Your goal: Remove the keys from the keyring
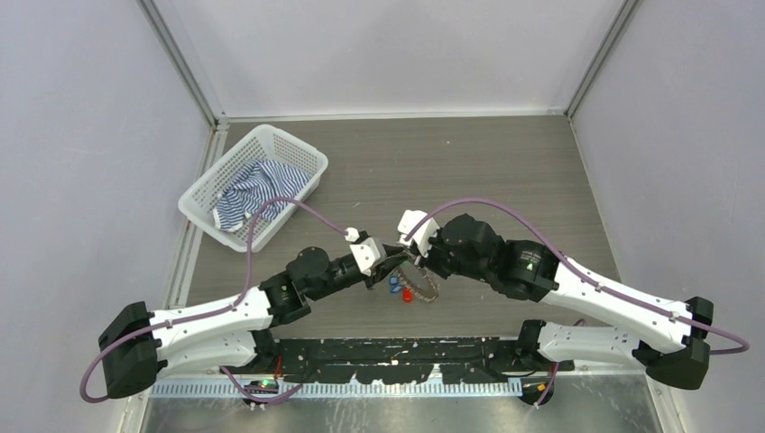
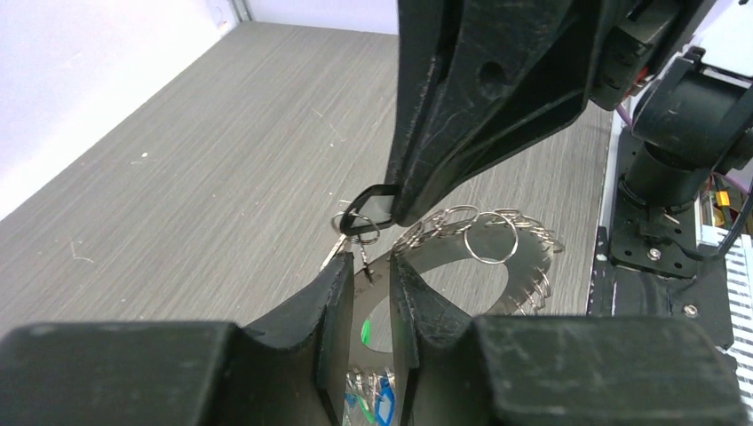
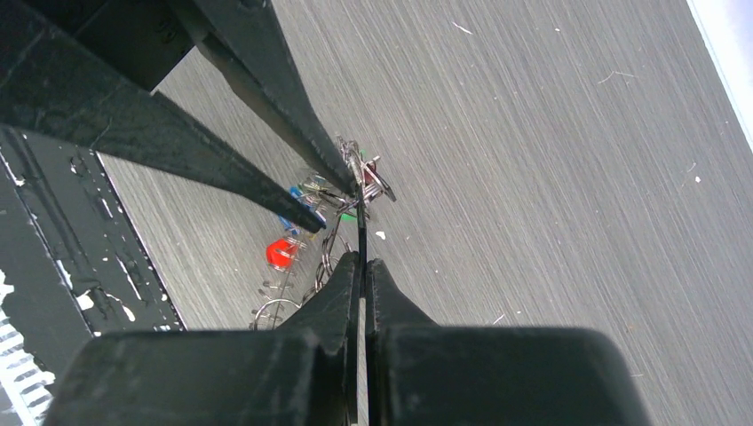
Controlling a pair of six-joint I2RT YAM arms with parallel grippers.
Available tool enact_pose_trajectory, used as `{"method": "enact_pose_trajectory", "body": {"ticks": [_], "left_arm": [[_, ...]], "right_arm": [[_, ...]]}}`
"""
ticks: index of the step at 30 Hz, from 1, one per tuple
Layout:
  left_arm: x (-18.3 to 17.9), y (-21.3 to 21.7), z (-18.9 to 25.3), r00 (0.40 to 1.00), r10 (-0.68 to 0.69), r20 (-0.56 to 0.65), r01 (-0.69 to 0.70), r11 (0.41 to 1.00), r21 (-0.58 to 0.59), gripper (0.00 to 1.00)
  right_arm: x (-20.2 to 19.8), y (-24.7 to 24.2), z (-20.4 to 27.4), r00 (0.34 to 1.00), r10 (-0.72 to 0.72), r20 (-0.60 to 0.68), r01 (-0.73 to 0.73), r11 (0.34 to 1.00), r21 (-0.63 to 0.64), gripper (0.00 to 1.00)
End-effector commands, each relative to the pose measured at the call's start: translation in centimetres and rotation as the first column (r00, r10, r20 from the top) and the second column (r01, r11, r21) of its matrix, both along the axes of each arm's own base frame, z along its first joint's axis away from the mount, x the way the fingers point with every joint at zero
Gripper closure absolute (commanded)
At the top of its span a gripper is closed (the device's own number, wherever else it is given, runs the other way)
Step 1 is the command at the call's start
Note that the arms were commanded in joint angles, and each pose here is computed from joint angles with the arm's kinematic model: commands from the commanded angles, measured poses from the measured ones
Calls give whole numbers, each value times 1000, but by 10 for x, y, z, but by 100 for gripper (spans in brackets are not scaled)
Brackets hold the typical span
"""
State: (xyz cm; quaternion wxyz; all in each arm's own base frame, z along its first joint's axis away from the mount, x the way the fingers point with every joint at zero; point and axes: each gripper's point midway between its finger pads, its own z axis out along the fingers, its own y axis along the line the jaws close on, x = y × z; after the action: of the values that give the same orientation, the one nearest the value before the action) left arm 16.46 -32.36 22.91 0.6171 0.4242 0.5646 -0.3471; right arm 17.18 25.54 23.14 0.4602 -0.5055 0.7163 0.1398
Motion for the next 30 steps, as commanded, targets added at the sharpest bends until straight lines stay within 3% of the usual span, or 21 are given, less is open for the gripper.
{"method": "enact_pose_trajectory", "body": {"ticks": [1,16,21,24,30], "left_arm": [[6,5,31,997,51,51,-45,993,-112,78],[2,-9,21,1000,0,25,3,994,-106,79],[6,-9,17,1000,20,18,-18,995,-102,86],[11,-9,15,999,45,8,-44,995,-90,98],[3,-9,-2,1000,3,-5,-3,998,-58,100]], "right_arm": [[3,12,45,997,13,81,-25,987,157,99],[2,10,47,997,0,71,-12,987,161,99],[2,10,46,998,-2,67,-9,987,161,99],[2,8,45,998,-10,61,0,988,157,99],[18,-15,41,984,-149,96,137,983,122,99]]}}
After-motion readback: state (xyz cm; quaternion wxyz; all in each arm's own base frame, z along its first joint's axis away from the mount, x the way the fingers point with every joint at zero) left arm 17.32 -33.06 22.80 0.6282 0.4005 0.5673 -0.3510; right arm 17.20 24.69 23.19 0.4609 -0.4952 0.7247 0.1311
